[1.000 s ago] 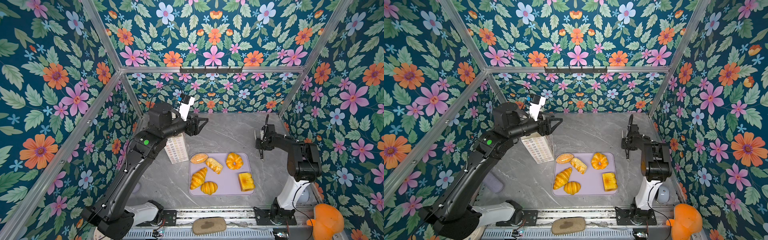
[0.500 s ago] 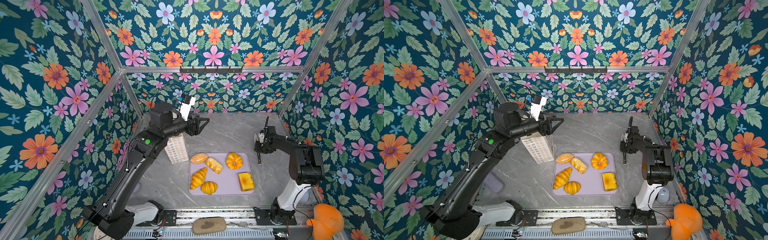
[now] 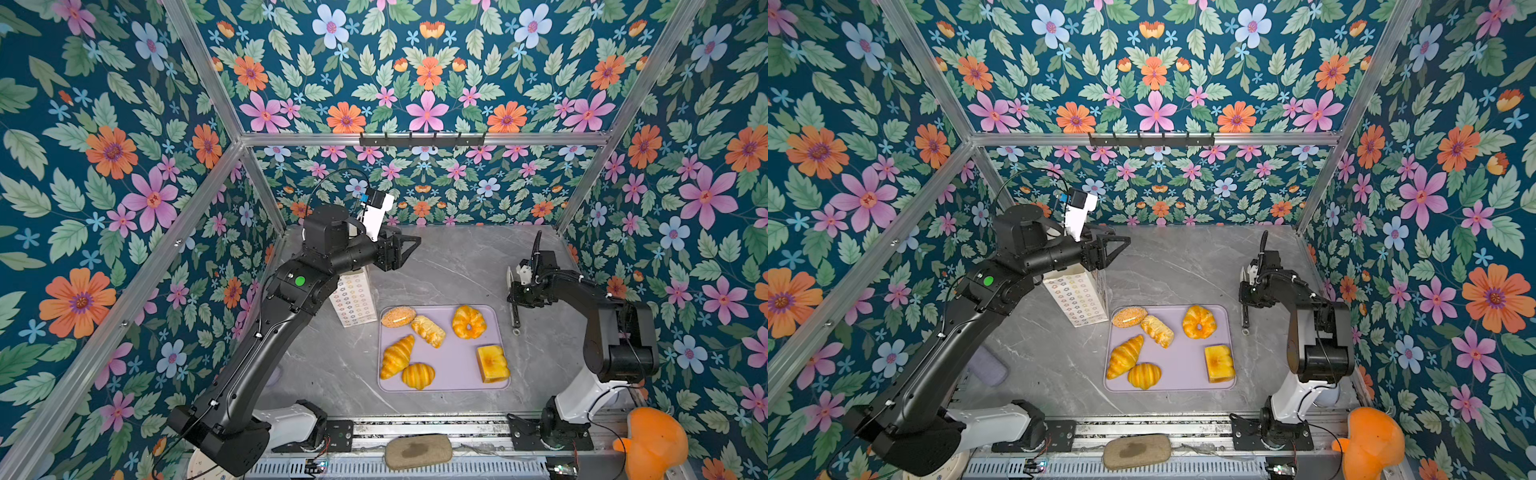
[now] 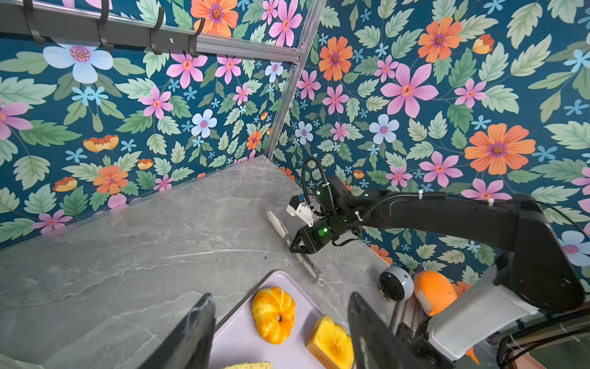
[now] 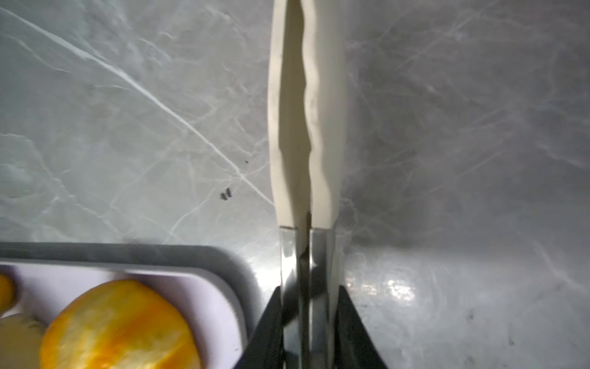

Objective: Place the fake bread into the paper bag

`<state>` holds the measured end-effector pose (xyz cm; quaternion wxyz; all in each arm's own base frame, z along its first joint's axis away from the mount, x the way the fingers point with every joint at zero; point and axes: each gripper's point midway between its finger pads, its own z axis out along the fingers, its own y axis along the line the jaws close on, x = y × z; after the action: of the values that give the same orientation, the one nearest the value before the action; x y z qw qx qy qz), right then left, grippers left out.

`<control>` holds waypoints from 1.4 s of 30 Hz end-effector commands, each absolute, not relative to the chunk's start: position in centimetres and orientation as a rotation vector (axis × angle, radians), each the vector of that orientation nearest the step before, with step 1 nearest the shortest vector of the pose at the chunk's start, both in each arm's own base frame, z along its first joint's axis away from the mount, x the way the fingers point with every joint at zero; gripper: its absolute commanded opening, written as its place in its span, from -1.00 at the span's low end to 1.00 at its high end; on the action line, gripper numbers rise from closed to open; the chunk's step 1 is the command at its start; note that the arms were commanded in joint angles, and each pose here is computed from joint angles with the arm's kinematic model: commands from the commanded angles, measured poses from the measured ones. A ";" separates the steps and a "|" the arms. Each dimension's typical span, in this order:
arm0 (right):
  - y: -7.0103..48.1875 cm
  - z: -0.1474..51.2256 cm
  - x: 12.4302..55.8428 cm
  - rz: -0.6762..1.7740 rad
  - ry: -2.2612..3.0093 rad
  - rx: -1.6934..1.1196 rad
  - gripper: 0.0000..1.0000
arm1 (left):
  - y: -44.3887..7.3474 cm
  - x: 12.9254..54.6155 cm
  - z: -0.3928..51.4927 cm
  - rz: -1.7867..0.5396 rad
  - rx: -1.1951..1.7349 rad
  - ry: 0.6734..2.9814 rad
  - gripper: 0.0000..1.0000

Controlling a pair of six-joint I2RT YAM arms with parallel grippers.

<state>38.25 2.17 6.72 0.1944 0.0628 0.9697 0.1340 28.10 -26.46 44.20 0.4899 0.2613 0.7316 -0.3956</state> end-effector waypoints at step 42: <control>24.4 25.8 24.1 1.401 2.399 -0.696 -0.62 | -34.2 23.6 28.1 0.036 1.904 1.224 0.18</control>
<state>24.89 24.09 25.45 0.1481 -0.2253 0.8389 0.4729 23.43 -34.74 29.15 0.4471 0.7386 0.5040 -0.0245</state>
